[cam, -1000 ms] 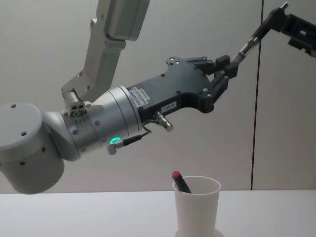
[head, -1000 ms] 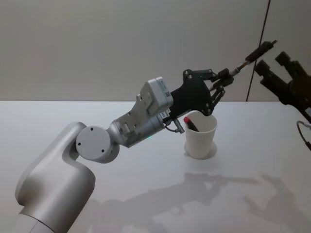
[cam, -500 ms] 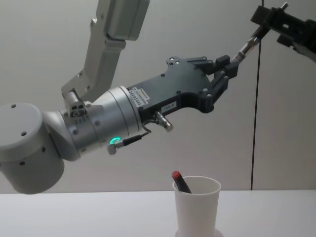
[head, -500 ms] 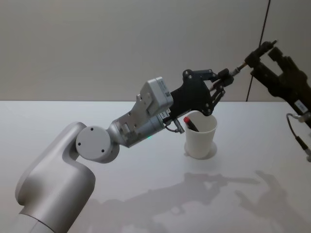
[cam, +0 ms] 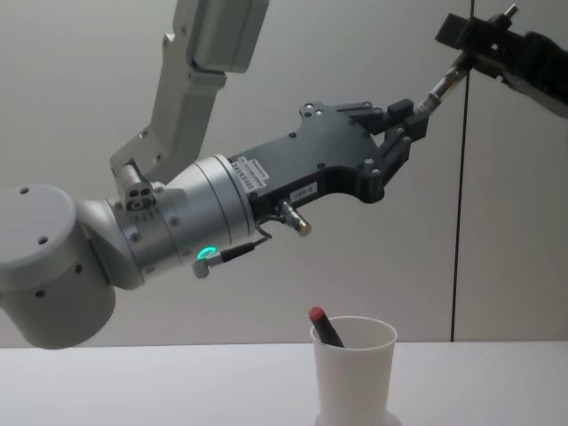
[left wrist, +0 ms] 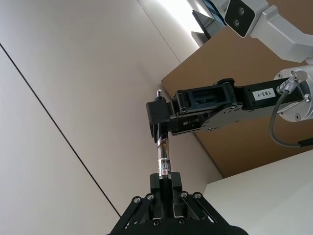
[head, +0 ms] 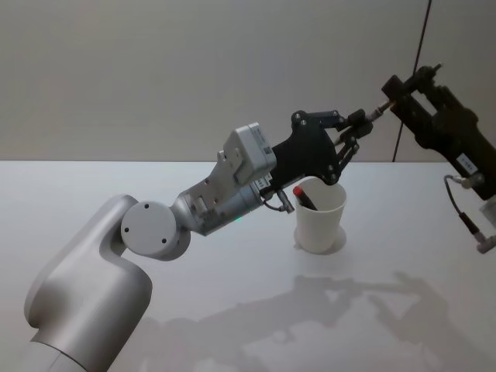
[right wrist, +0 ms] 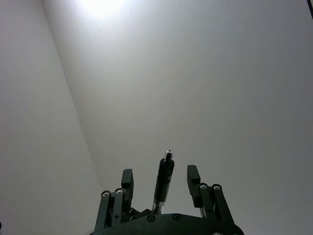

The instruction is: Place the pen into the pen holder.

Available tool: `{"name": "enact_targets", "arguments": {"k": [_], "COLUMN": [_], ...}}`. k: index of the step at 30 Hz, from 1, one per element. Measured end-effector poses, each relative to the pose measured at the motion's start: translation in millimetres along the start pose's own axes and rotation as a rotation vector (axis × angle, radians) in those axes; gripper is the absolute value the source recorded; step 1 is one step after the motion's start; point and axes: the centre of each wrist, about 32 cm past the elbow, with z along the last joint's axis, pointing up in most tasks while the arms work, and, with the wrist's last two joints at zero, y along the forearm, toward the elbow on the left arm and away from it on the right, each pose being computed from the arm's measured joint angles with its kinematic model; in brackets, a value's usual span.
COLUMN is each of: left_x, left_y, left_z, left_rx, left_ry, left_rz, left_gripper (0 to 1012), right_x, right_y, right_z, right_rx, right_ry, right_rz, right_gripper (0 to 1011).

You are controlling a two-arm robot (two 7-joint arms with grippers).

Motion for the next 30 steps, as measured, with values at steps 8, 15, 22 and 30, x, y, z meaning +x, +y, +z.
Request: {"name": "enact_targets", "arguments": {"k": [8, 15, 22, 30], "left_x": [0.0, 0.0, 0.0, 0.0], "left_y": [0.0, 0.0, 0.0, -0.1], "left_z": [0.0, 0.0, 0.0, 0.0], "left_rx": [0.000, 0.000, 0.000, 0.000], "left_ry": [0.000, 0.000, 0.000, 0.000], "left_rz": [0.000, 0.000, 0.000, 0.000], "left_gripper": [136, 136, 137, 139], "right_x": [-1.1, -1.9, -2.7, -2.9], "right_y": [2.6, 4.2, 5.2, 5.8], "right_z": [-0.3, 0.1, 0.3, 0.9], "right_rx": [0.001, 0.004, 0.006, 0.009], "right_ry": [0.002, 0.007, 0.010, 0.011], "right_rz": [-0.006, -0.012, -0.012, -0.015], "right_gripper": [507, 242, 144, 144]}}
